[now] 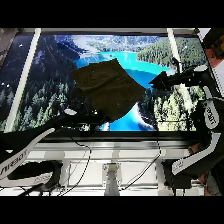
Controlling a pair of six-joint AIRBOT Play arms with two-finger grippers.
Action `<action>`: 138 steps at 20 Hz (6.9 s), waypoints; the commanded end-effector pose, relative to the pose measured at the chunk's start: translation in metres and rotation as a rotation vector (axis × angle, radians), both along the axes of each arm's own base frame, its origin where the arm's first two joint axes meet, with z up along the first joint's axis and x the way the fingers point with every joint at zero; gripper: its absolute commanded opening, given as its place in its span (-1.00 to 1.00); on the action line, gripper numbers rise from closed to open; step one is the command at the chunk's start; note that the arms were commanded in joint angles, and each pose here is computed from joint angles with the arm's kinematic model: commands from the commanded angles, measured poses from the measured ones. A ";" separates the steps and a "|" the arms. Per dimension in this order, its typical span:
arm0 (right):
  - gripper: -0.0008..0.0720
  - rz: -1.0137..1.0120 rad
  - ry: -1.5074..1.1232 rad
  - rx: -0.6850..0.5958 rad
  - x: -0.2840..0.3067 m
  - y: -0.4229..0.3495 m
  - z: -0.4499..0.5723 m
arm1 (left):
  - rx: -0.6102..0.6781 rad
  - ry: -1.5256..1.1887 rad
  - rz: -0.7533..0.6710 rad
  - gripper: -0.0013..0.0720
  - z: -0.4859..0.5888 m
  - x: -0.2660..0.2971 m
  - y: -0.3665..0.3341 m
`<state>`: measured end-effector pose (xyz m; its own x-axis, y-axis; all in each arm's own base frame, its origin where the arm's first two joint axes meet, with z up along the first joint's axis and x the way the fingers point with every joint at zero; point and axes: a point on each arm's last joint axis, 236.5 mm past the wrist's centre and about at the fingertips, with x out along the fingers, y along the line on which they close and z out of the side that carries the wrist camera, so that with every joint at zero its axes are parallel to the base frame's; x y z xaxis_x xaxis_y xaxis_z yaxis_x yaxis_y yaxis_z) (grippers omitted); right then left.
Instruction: Fold the clothes and pants, and hang the long-sleeved shirts on hangers.
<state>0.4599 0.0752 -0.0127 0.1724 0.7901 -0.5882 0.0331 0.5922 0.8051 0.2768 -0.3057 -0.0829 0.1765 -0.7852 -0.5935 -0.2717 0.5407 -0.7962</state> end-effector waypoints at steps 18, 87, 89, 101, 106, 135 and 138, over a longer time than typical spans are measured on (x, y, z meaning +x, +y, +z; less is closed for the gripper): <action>0.22 0.350 0.226 -0.134 -0.072 0.112 -0.075 | 0.611 -0.142 0.027 -0.91 0.001 0.028 0.200; -0.90 -0.561 0.118 -0.463 -0.057 0.070 0.009 | 0.454 -0.742 0.206 -0.92 0.116 0.185 0.098; -0.90 -0.617 0.121 -0.444 -0.043 0.059 0.005 | 0.452 -0.735 0.212 -0.92 0.116 0.185 0.100; 0.36 -0.598 -0.027 -0.476 0.004 0.039 -0.016 | 0.505 -0.708 0.353 0.89 0.096 0.216 0.147; 0.35 -0.305 0.092 -0.508 -0.034 0.005 -0.017 | 0.453 -0.768 0.392 0.84 0.164 0.207 0.168; -0.62 0.158 0.261 -0.081 -0.062 0.149 -0.076 | 0.299 -1.028 0.306 0.77 0.341 0.087 0.166; -0.90 0.121 0.299 -0.096 -0.060 0.133 -0.075 | 0.298 -1.030 0.307 0.77 0.342 0.087 0.166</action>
<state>0.3930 0.2159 -0.0913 -0.1312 0.7405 -0.6591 0.1434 0.6721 0.7265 0.3642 -0.1393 0.2584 0.8548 -0.4741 -0.2111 0.2875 0.7713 -0.5679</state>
